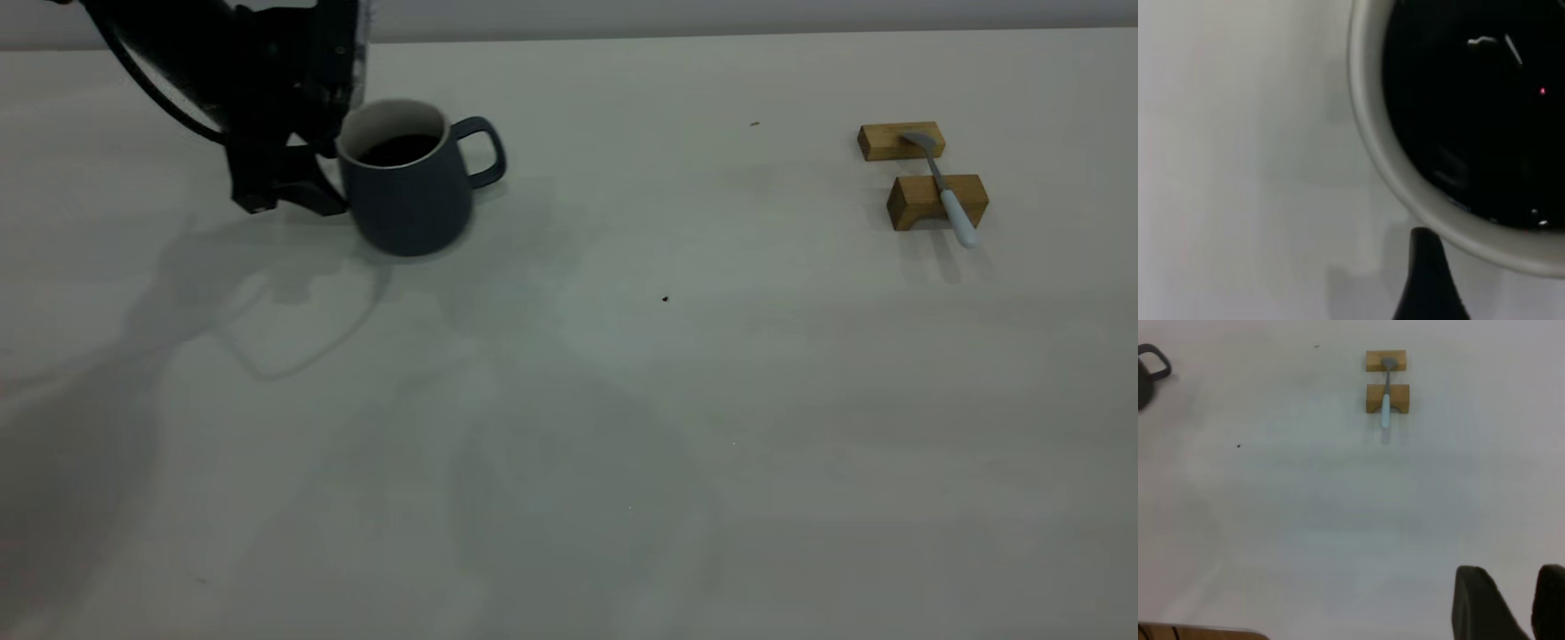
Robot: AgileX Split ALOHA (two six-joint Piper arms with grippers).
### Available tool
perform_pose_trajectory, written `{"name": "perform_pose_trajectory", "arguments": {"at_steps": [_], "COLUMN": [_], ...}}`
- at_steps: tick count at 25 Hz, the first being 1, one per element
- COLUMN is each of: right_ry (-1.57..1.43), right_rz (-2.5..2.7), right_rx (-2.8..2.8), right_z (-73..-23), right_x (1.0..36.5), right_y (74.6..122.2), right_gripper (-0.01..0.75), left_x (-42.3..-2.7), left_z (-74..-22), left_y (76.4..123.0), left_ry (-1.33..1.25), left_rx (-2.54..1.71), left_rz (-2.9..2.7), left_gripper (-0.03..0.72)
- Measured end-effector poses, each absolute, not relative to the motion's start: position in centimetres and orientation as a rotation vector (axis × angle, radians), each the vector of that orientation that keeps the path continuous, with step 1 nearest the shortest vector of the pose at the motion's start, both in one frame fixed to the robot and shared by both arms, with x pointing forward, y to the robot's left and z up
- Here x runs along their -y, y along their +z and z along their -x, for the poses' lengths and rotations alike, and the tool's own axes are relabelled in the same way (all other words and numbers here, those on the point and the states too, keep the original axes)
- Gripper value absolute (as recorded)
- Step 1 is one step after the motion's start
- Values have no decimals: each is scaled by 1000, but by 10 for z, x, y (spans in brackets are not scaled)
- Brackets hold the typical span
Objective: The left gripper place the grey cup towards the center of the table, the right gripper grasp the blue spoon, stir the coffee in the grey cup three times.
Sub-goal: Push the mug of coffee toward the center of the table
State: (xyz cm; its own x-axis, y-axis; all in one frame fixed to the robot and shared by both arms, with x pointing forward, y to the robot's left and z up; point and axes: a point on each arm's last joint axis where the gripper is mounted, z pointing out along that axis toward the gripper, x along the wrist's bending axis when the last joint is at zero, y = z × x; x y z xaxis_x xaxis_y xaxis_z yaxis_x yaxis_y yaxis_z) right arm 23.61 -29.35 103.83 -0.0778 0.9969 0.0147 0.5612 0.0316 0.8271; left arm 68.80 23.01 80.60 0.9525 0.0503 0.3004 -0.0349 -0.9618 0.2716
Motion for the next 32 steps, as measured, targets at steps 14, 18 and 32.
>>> {"name": "perform_pose_trajectory", "arguments": {"at_steps": [14, 18, 32], "right_ry": [918, 918, 918], "right_rz": [-1589, -1589, -1589], "right_rx": [-1705, -1705, -1705], "right_z": [-236, -236, -236], "right_x": [294, 294, 294], "right_y": [1038, 1038, 1038], "right_gripper": [240, 240, 240], "left_x": [-161, -140, -82], "left_z": [-676, -671, -660], "left_y": [808, 809, 798], "left_ry": [450, 467, 476], "left_rx": [146, 147, 141], "left_rz": [-2752, -2725, -2655], "left_gripper": [585, 585, 585]}}
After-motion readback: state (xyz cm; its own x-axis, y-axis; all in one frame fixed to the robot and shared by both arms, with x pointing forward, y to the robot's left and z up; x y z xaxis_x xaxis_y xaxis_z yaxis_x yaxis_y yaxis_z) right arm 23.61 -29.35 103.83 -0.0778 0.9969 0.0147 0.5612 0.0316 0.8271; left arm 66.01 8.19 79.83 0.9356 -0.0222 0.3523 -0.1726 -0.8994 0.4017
